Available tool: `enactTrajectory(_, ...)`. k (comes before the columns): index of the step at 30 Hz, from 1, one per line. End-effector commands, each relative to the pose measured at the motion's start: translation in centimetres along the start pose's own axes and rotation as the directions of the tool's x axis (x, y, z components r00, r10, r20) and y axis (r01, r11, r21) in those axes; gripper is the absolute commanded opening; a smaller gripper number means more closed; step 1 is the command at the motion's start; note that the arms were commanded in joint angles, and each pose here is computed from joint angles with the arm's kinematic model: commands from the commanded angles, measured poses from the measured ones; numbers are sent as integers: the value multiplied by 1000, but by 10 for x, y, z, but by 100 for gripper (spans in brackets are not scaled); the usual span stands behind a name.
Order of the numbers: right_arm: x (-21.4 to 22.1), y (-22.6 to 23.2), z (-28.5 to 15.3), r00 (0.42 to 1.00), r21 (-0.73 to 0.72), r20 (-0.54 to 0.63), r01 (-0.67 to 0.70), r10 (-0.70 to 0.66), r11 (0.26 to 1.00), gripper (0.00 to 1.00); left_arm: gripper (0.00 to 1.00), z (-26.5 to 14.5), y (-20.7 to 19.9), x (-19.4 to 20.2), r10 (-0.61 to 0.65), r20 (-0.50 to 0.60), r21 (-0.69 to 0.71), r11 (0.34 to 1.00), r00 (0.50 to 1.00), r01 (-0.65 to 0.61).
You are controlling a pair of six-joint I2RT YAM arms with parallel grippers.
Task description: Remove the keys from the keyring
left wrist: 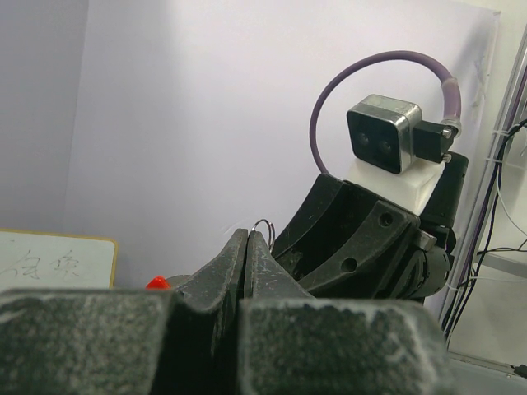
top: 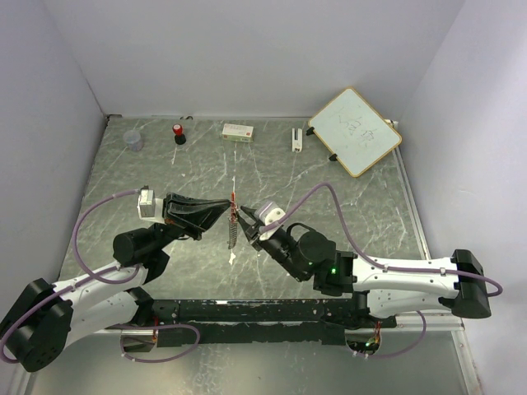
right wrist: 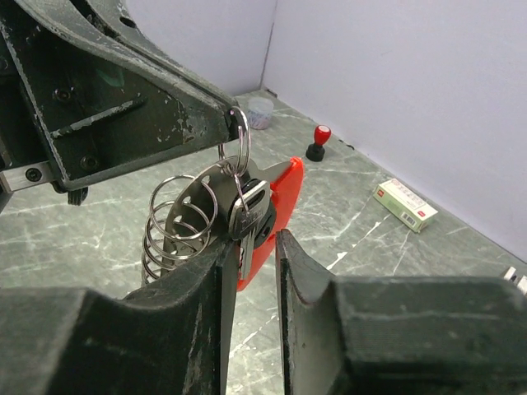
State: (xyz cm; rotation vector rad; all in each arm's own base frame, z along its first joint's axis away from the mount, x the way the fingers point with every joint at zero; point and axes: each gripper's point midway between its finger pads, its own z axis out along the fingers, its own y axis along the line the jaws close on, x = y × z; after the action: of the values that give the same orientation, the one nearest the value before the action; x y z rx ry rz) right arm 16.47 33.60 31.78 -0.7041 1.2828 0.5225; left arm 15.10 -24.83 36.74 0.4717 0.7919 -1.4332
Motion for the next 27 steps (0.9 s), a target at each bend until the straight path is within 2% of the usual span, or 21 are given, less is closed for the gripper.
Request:
enactTrajectory(1,-23,-6,0,998,21,63,-25,24,999,26,7,2,-43,-54,97,223,153,979,970,-133)
enactTrajectory(22,-41,-11,0,994,32,110,-13,9,999,31,7,2,-43,-54,93,223,150,980,970,-129)
enactTrajectory(25,-40,-9,2,994,29,109,-3,0,1000,26,7,2,-43,-54,94,224,150,980,970,-130)
enactTrajectory(27,-40,-7,3,994,20,109,2,-4,1000,16,7,2,-43,-55,96,225,149,980,969,-132)
